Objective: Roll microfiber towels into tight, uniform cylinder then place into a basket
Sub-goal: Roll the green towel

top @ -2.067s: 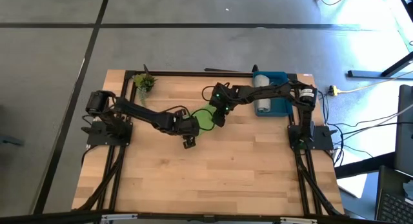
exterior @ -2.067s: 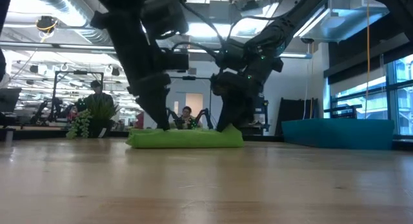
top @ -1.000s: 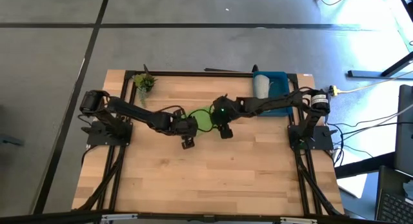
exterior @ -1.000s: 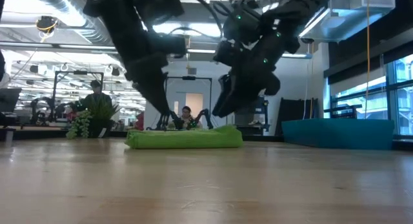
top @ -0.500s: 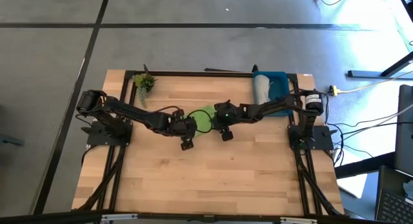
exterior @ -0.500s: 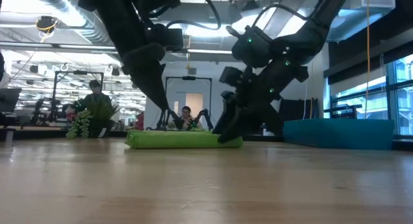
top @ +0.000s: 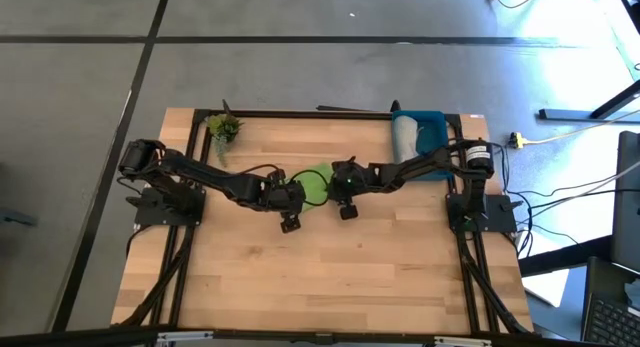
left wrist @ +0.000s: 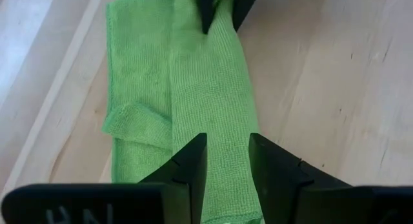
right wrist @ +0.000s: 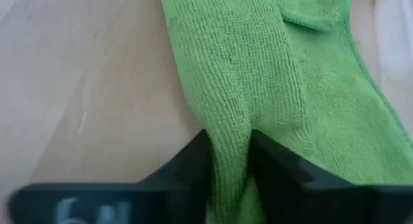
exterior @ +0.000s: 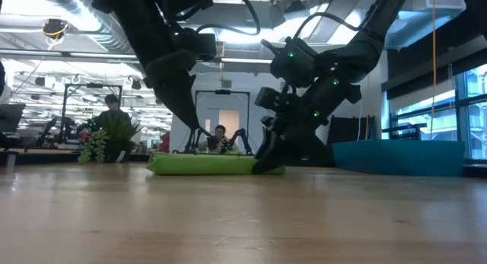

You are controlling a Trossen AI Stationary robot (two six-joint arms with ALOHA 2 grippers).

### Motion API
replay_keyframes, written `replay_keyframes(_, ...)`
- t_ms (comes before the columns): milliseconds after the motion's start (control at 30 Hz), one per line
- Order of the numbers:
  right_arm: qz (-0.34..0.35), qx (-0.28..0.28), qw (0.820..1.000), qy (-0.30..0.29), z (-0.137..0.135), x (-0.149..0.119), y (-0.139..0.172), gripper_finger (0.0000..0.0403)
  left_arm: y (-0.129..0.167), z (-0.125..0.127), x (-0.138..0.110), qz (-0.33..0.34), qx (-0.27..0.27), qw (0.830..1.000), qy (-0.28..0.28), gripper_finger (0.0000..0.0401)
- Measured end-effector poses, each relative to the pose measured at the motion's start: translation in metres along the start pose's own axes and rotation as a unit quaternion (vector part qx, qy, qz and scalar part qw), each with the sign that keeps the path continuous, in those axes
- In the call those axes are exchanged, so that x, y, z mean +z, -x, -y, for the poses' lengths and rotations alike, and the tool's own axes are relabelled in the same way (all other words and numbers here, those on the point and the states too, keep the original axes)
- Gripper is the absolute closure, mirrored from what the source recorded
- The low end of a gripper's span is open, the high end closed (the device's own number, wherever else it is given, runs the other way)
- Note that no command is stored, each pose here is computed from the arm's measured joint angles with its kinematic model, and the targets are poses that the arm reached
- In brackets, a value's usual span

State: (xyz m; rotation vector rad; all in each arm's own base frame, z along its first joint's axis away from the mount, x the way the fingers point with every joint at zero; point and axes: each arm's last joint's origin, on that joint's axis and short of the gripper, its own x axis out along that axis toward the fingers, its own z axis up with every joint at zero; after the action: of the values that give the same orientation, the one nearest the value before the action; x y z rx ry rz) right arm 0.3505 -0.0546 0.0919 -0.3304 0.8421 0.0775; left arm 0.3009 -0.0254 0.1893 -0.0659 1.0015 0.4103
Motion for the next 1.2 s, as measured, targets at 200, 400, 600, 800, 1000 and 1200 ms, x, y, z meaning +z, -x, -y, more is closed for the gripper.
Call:
replay_keyframes(200,-0.001,0.011,0.998,-0.057,0.0,-0.001,0.0,0.0385,0.0,0.0,0.0,0.0,0.0,1.0,0.0,0.0296)
replay_keyframes(400,-0.01,0.051,0.991,-0.121,0.001,0.004,0.001,0.0388,0.0,0.0,0.0,0.0,0.0,1.0,0.0,0.0296)
replay_keyframes(600,-0.07,0.104,0.978,-0.166,0.008,0.026,0.007,0.0391,0.0,0.0,0.0,-0.001,0.0,1.0,-0.001,0.0296)
replay_keyframes(800,-0.092,0.187,0.955,-0.212,0.018,0.047,0.016,0.0391,0.003,0.005,-0.004,-0.006,-0.003,1.0,-0.021,0.0296)
replay_keyframes(1000,-0.097,0.2,0.948,-0.227,0.034,0.067,0.029,0.0391,0.021,0.01,-0.004,0.016,-0.021,0.999,-0.028,0.0296)
replay_keyframes(1200,-0.072,0.244,0.923,-0.289,0.052,0.066,0.032,0.0391,0.038,0.013,-0.004,0.041,-0.032,0.998,-0.032,0.0296)
